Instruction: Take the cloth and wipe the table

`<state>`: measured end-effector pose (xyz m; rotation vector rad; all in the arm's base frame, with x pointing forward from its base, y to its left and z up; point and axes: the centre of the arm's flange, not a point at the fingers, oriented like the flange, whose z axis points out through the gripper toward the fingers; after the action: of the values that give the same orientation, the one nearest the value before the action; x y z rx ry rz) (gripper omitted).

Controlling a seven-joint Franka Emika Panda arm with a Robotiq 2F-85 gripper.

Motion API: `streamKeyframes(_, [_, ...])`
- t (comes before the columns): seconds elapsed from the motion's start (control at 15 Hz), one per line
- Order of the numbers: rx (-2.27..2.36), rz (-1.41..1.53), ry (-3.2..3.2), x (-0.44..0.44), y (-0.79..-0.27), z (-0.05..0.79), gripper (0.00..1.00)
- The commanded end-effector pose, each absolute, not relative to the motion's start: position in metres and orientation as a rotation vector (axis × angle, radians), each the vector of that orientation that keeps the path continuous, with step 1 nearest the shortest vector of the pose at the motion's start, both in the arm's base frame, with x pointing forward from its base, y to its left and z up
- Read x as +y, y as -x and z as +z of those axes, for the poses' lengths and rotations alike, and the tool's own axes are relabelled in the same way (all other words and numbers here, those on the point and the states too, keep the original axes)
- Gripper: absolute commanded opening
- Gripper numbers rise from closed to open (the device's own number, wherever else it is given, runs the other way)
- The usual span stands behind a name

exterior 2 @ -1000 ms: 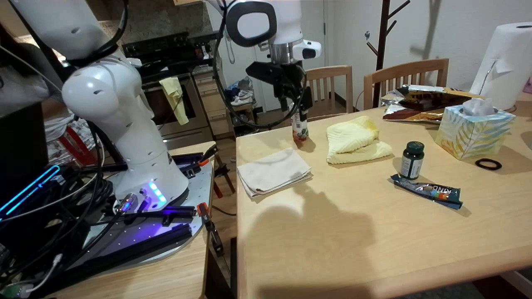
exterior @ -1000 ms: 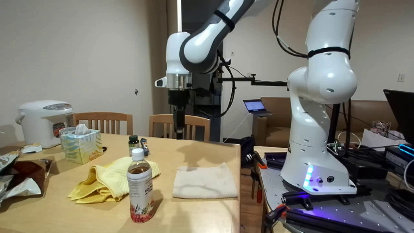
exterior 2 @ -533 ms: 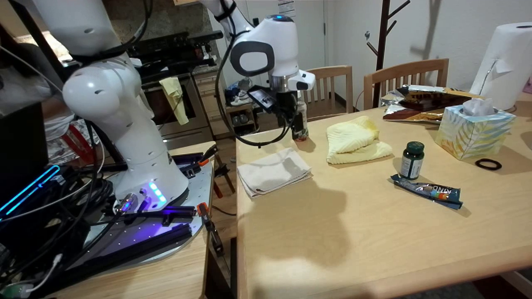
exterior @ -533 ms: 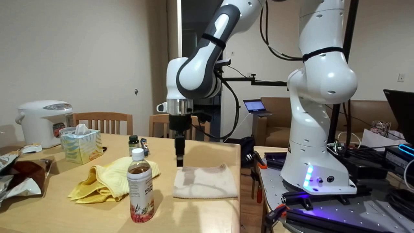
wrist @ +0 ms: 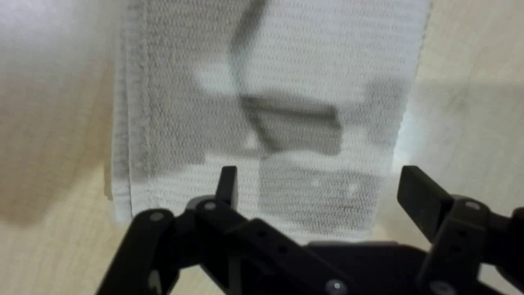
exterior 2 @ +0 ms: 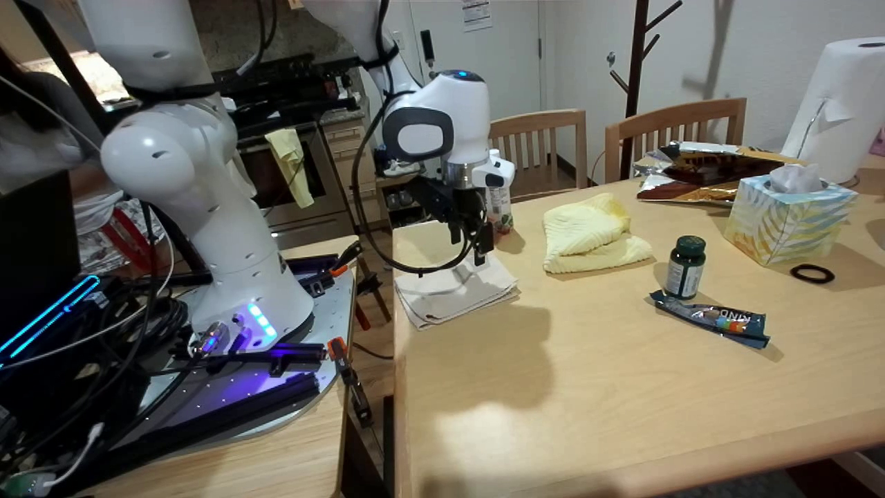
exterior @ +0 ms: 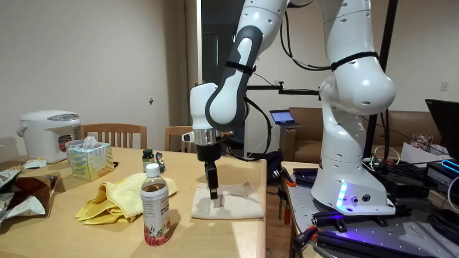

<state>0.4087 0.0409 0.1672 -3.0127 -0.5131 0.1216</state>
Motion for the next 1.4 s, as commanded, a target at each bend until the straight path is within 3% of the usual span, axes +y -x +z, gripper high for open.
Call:
streamKeyframes(0.0, [-0.528,0.121,3.039,0.038,-0.400,0.153,1.00])
streamKeyframes(0.67, [-0.518,0.025,3.086,0.030,-0.379,0.110,1.00])
streamKeyframes(0.73, [-0.511,0.012,3.090,0.029,-0.377,0.107,0.75])
streamKeyframes(0.87, [-0.466,-0.067,3.094,0.029,-0.380,0.108,0.68])
streamKeyframes(1.33, [-0.380,-0.351,3.047,0.036,-0.402,0.152,0.20])
